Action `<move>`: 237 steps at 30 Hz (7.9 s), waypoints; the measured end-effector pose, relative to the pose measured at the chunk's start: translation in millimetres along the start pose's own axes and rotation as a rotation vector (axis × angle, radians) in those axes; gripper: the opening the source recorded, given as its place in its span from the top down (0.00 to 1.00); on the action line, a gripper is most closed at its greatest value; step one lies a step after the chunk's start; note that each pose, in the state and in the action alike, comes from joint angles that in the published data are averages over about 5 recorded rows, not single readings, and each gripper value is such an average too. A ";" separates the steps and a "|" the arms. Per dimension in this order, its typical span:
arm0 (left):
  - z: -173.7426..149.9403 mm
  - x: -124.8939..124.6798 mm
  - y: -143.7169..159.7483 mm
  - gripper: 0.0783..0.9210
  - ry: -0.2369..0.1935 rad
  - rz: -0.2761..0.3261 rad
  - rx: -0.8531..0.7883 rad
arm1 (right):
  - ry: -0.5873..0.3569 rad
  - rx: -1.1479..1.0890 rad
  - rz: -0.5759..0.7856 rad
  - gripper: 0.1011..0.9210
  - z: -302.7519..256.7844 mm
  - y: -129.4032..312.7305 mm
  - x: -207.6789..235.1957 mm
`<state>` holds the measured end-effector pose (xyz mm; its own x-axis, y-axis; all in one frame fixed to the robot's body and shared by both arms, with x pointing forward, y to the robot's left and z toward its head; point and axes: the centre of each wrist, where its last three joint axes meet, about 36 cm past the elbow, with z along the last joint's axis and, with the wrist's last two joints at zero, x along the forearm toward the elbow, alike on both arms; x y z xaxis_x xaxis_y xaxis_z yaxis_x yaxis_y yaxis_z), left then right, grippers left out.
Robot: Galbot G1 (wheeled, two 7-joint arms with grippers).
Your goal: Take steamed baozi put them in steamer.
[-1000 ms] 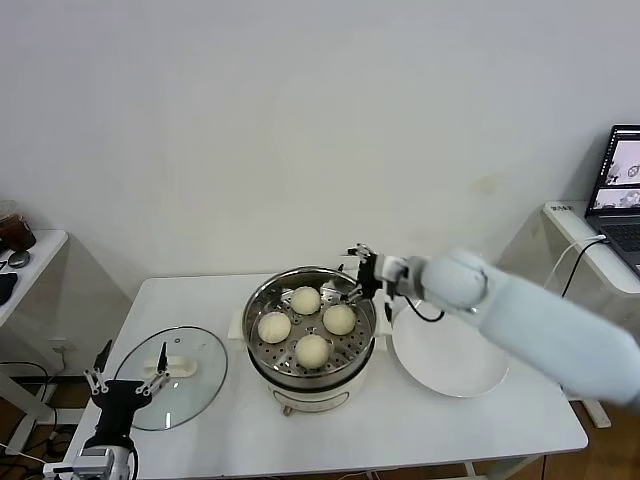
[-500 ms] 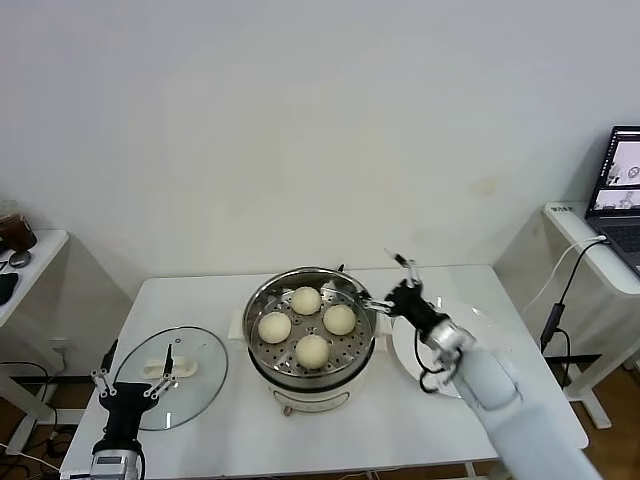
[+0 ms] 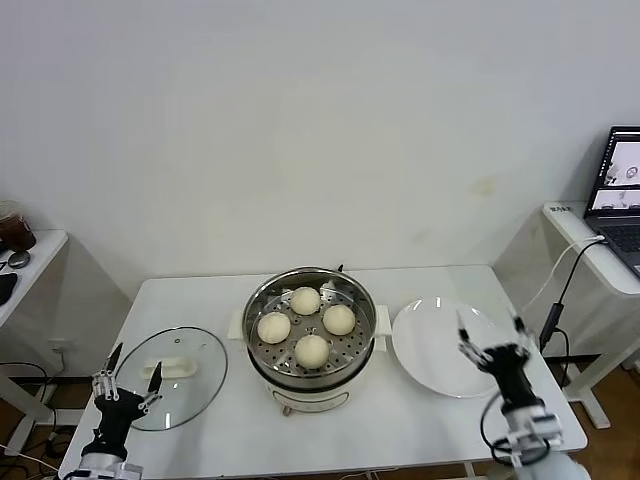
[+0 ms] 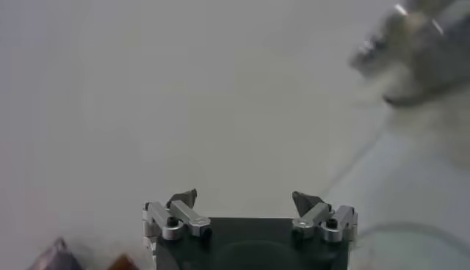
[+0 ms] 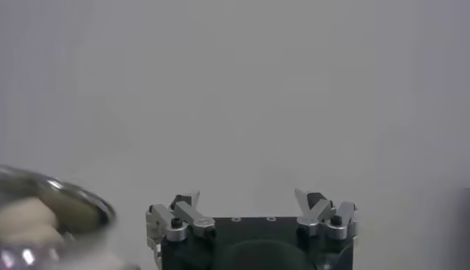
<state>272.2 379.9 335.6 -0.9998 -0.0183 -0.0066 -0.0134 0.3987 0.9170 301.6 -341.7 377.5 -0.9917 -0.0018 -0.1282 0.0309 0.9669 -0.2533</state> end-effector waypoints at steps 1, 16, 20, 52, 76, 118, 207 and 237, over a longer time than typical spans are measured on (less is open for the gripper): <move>3.6 0.1 -0.9 0.12 -0.003 0.015 -0.048 | 0.018 -0.005 0.016 0.12 1.8 -1.9 5.6; 36.0 -21.0 -19.1 0.12 -0.047 0.150 -0.495 | 0.166 -0.052 0.124 0.12 19.6 -5.8 52.8; 41.8 -33.9 -21.9 0.12 -0.052 0.164 -0.545 | 0.186 -0.058 0.129 0.12 22.9 -3.5 59.7; 67.9 -115.5 -39.9 0.34 -0.028 0.223 -0.634 | 0.216 -0.087 0.122 0.12 29.7 8.3 71.2; 63.4 -110.3 -28.1 0.88 -0.017 0.158 -0.521 | 0.184 -0.054 0.061 0.12 34.3 19.1 72.6; -237.2 -116.3 55.2 0.88 -0.057 0.064 -0.323 | 0.150 0.057 0.012 0.12 65.9 62.6 73.6; -205.1 28.0 22.5 0.12 -0.115 0.191 0.814 | 0.200 -0.005 -0.122 0.12 52.8 71.2 91.9; -117.3 117.6 -50.6 0.12 0.159 0.090 1.180 | 0.269 -0.157 -0.303 0.12 16.0 90.8 122.4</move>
<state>157.0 250.1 335.2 -0.9860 -0.0273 0.1646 -0.0314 0.9993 -0.0219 185.0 -258.3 323.5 -0.9510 -0.2449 0.1890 -0.2650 0.9601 -0.0894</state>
